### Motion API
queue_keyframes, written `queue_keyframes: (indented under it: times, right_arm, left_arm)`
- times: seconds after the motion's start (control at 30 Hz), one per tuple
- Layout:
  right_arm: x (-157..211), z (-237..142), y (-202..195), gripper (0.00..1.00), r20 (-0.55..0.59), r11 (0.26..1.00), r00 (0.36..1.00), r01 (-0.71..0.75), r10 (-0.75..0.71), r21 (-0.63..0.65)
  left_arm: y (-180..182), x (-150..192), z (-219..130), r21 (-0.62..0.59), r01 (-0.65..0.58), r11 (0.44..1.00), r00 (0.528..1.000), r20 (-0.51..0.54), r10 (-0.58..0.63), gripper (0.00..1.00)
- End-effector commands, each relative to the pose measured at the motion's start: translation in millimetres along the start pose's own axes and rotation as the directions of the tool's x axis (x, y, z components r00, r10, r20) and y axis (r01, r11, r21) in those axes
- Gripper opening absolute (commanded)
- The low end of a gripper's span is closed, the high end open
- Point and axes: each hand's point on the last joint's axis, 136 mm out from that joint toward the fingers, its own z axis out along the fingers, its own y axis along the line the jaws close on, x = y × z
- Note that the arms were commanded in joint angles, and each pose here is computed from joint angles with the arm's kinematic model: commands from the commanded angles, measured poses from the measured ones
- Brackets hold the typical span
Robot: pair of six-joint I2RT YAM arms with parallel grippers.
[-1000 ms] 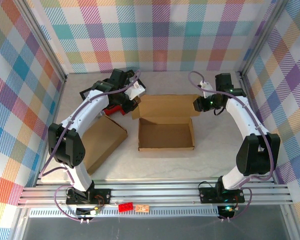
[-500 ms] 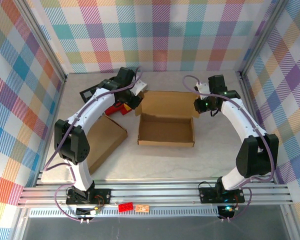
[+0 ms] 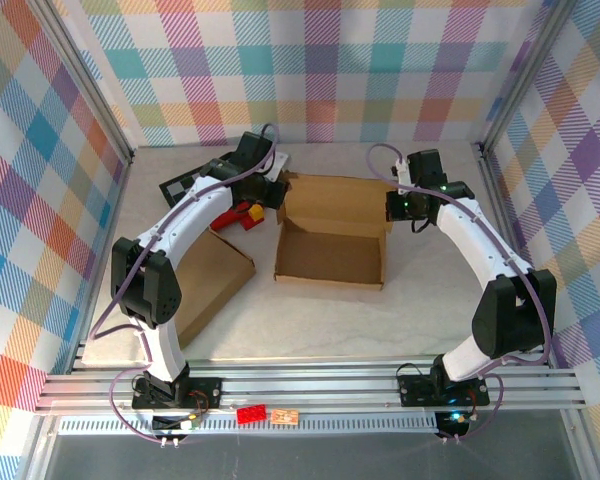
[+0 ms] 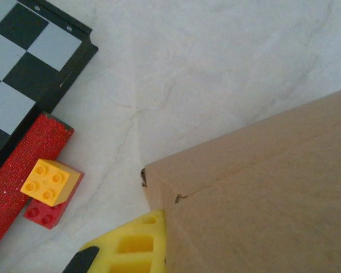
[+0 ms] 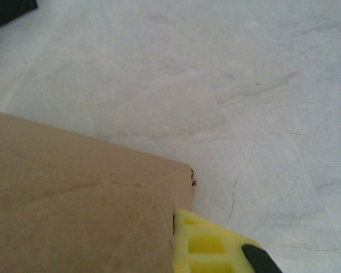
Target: Fold the paper box
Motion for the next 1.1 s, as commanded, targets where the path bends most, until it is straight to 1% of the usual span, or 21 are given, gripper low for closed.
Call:
queue_keyframes:
  times: [0.0, 0.13, 0.23, 0.37, 0.43, 0.53, 0.7, 0.83, 1.07]
  right_arm:
    - [-26, -7, 3, 0.00, 0.108, 0.988, 0.983, -0.152, 0.151, -0.005]
    - [-47, -7, 3, 0.00, 0.179, 0.965, 0.949, -0.261, 0.260, -0.021]
    - [-57, -4, 7, 0.00, 0.235, 0.946, 0.917, -0.314, 0.323, -0.075]
    - [-65, -1, 13, 0.00, 0.285, 0.936, 0.892, -0.327, 0.352, -0.133]
    - [-67, 0, 17, 0.00, 0.308, 0.939, 0.888, -0.313, 0.342, -0.142]
    - [-64, 4, 19, 0.00, 0.335, 0.937, 0.876, -0.309, 0.348, -0.164]
    - [-52, 11, 18, 0.00, 0.383, 0.945, 0.865, -0.272, 0.323, -0.181]
    - [-44, 7, 18, 0.00, 0.421, 0.955, 0.860, -0.230, 0.289, -0.186]
    - [-17, 13, 14, 0.01, 0.426, 0.970, 0.873, -0.190, 0.237, -0.151]
  left_arm:
    - [-12, -40, -5, 0.069, 0.108, 0.992, 0.983, 0.140, -0.117, 0.00]
    - [-12, -59, -4, 0.084, 0.156, 0.984, 0.964, 0.205, -0.170, 0.00]
    - [-16, -66, 1, 0.121, 0.161, 0.979, 0.951, 0.248, -0.187, 0.00]
    - [-18, -63, 9, 0.152, 0.156, 0.976, 0.940, 0.280, -0.194, 0.00]
    - [-22, -72, 4, 0.184, 0.132, 0.974, 0.917, 0.351, -0.191, 0.00]
    - [-26, -72, 6, 0.223, 0.117, 0.968, 0.896, 0.396, -0.200, 0.00]
    - [-29, -61, 18, 0.263, 0.116, 0.958, 0.894, 0.392, -0.216, 0.00]
    - [-34, -55, 16, 0.290, 0.096, 0.952, 0.887, 0.409, -0.214, 0.00]
    - [-37, -22, 23, 0.299, 0.096, 0.949, 0.905, 0.371, -0.209, 0.00]
